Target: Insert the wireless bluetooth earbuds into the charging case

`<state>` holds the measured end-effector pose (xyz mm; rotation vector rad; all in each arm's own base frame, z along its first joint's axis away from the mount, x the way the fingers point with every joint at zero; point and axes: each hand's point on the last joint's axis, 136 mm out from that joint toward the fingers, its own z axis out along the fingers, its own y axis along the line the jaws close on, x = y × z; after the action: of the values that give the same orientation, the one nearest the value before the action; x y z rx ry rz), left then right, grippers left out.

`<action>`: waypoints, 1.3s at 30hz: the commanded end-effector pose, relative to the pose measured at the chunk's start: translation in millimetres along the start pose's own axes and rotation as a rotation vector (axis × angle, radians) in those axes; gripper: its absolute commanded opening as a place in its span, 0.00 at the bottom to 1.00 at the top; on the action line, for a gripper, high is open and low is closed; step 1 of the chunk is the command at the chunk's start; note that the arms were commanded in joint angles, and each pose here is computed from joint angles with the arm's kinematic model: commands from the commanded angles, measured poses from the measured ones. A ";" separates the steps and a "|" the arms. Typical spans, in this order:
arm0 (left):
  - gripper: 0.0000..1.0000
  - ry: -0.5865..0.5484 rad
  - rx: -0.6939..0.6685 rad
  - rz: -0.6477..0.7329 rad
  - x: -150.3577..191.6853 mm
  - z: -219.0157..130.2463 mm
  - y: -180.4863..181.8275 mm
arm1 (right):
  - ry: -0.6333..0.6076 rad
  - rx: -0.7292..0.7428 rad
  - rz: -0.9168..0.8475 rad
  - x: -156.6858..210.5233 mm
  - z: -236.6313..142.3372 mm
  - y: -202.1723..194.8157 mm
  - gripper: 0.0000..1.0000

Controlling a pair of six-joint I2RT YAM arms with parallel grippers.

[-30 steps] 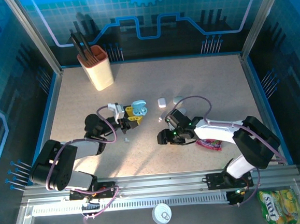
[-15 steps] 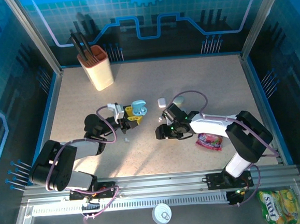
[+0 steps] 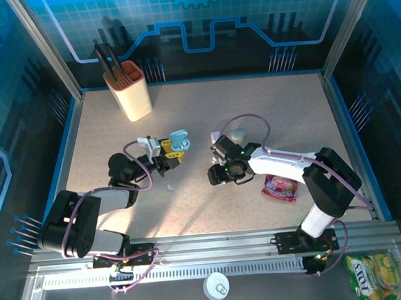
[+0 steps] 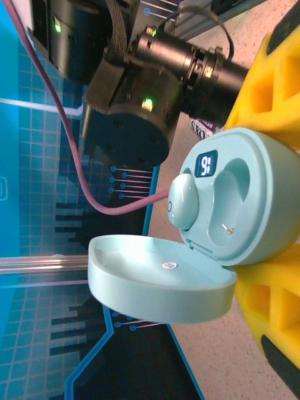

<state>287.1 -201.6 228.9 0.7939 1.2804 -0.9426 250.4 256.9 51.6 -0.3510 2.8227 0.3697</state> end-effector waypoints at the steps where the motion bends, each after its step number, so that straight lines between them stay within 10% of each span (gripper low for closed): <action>1: 0.33 -0.037 -0.051 0.017 -11.0 -6.2 7.4 | 0.000 0.173 -0.079 1.7 -6.5 -7.8 0.59; 18: 0.33 -0.050 -0.216 0.005 -14.7 -28.7 44.7 | 0.023 0.716 -0.341 7.3 -4.9 -4.1 0.40; 39: 0.33 -0.048 -0.197 0.000 -13.1 -28.1 41.8 | 0.108 0.794 -0.405 14.1 19.9 -6.4 0.32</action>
<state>318.3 -158.9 229.3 0.6117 1.3421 -0.8136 244.8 254.3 26.0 -0.7234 2.6550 -0.7846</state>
